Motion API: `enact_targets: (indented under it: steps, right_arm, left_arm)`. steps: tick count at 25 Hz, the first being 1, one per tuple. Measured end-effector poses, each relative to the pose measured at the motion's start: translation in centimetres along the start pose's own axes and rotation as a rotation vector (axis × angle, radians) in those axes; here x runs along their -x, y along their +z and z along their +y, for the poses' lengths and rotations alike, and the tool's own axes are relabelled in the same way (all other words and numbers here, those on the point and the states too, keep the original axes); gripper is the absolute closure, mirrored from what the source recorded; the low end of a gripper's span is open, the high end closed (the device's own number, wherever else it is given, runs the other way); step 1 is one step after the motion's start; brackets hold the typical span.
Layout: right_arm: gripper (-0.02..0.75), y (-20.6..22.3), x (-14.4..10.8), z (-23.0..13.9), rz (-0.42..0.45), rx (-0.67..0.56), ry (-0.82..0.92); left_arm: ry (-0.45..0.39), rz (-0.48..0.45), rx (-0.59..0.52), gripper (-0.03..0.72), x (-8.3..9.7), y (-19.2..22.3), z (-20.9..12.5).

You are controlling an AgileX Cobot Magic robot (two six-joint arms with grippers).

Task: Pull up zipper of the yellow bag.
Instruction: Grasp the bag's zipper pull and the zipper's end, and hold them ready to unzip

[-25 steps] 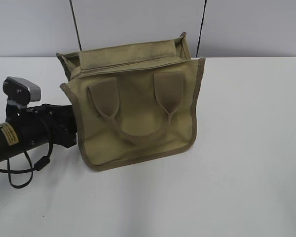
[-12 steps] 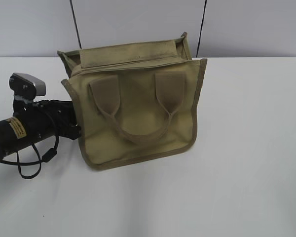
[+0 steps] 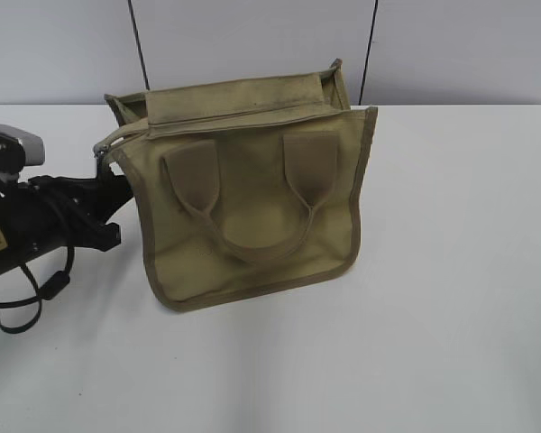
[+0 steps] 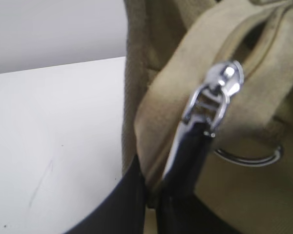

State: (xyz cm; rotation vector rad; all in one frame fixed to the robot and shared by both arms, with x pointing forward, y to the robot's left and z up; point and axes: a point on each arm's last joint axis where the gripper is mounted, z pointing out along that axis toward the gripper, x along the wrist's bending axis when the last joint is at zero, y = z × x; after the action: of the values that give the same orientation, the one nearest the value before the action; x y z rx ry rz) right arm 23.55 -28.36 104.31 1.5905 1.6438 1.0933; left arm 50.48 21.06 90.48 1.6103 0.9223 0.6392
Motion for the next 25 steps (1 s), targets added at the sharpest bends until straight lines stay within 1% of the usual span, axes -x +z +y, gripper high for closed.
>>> enact_targets:
  steps: [2,6,10,12,20,22,25]
  right_arm:
    - [0.161,0.0,0.0,0.0,0.000,0.000,0.000]
    - [0.161,0.0,0.0,0.0,0.000,0.000,0.000]
    - [0.161,0.0,0.0,0.0,0.000,0.000,0.000]
    - [0.161,0.0,0.0,0.0,0.000,0.000,0.000]
    - [0.161,-0.3,-0.1,0.2,0.002,0.012,-0.002]
    - [0.161,-0.8,-0.2,1.2,0.006,0.020,-0.001]
    - [0.161,-0.8,-0.6,3.7,0.029,0.047,0.026]
  left_arm:
    - [0.025,0.011,-0.001,0.680,0.1,-0.6,1.0]
    - [0.109,0.045,0.007,0.680,0.3,-2.0,3.5]
    - [0.154,0.092,-0.053,0.680,0.3,-3.4,4.9]
    - [0.159,0.107,-0.093,0.680,0.2,-3.7,4.9]
    - [0.168,0.121,-0.161,0.680,0.0,-3.6,4.7]
    - [0.182,0.123,-0.176,0.680,-0.2,-3.4,5.0]
    - [0.175,0.128,-0.180,0.680,-0.4,-2.9,5.8]
